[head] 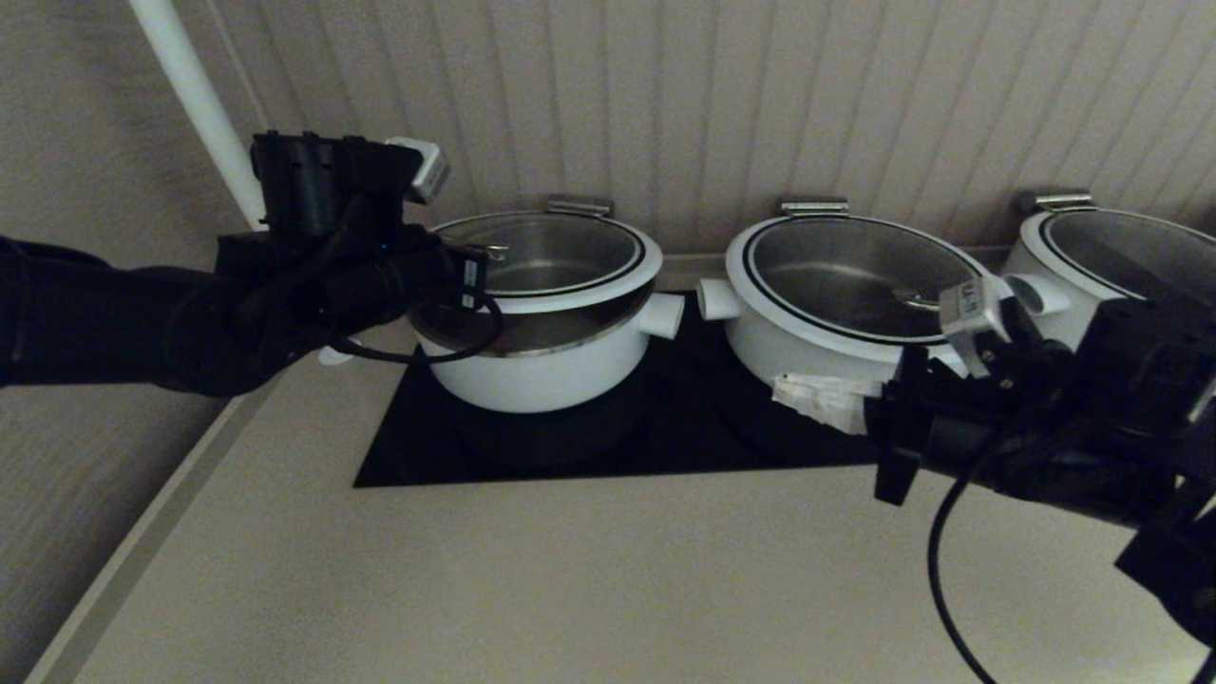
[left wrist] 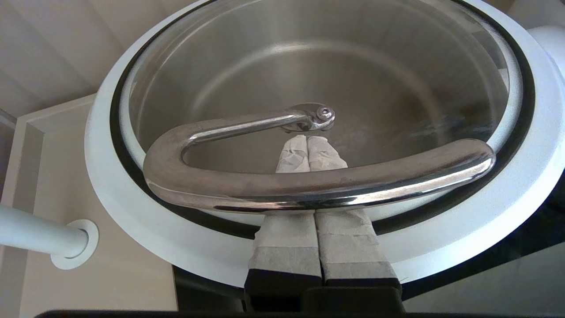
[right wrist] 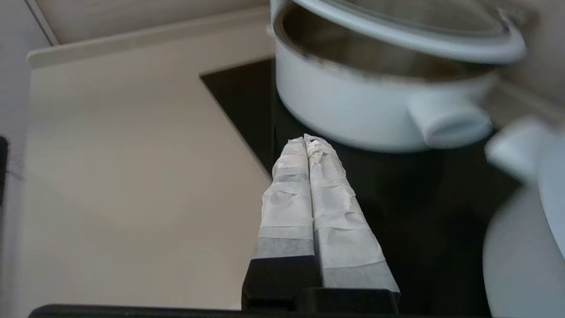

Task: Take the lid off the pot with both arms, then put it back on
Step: Hold the pot lid with the right arm

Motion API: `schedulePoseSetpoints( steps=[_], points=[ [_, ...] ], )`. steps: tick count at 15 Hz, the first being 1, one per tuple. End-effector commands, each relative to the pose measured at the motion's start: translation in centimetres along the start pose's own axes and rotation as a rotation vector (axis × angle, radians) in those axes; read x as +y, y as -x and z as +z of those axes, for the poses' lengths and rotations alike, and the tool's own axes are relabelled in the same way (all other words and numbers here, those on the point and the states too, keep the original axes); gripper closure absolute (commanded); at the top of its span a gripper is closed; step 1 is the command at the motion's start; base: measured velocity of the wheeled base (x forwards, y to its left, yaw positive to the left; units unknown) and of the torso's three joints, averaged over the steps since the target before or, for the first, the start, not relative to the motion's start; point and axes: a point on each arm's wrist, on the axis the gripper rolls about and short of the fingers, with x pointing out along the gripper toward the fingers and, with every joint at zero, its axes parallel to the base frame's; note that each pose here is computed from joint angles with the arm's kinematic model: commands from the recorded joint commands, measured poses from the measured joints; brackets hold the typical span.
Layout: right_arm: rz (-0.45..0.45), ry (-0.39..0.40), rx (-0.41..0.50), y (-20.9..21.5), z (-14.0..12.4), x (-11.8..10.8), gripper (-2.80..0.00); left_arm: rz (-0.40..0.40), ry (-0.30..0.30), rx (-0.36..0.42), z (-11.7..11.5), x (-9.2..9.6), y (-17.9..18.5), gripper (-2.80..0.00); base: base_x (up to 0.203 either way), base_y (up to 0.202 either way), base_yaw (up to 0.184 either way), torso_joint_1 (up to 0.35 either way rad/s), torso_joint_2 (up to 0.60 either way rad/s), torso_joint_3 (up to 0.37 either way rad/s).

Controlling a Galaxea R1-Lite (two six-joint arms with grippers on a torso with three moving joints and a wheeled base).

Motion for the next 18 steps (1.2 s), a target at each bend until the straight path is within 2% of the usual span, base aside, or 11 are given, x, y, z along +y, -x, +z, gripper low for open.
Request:
schedulePoseSetpoints(
  steps=[1, 3, 6, 10, 15, 18],
  points=[
    [0.052, 0.003, -0.011, -3.3, -2.1, -0.2, 0.00, 0.000, -0.001, 0.001, -0.1, 0.0, -0.1, 0.00, 0.000, 0.000, 0.000, 0.000, 0.00, 0.000],
    [0.079, 0.022, -0.043, -5.1, -2.0, 0.0, 0.00, 0.000, -0.001, 0.002, -0.1, 0.0, -0.2, 0.00, 0.000, 0.000, 0.000, 0.000, 0.00, 0.000],
    [0.049, 0.040, -0.062, -7.3, -2.1, -0.4, 0.00, 0.000, -0.001, 0.006, -0.3, -0.1, -0.4, 0.00, 0.000, 0.000, 0.000, 0.000, 0.00, 0.000],
    [0.030, 0.060, -0.095, -8.8, -2.9, -1.0, 0.00, 0.007, 0.003, -0.026, 0.7, 0.0, -1.2, 0.00, 0.000, 0.000, 0.000, 0.000, 0.00, 0.000],
    [-0.004, 0.104, -0.165, -11.5, -2.9, -2.7, 0.00, 0.015, 0.004, -0.024, 0.6, 0.2, -1.3, 0.00, 0.000, 0.000, 0.000, 0.000, 0.00, 0.000],
    [-0.005, 0.108, -0.175, -12.6, -3.5, -2.9, 0.00, 0.021, 0.004, -0.025, 0.6, 0.5, -1.4, 0.00, 0.000, 0.000, 0.000, 0.000, 0.00, 0.000]
  ],
)
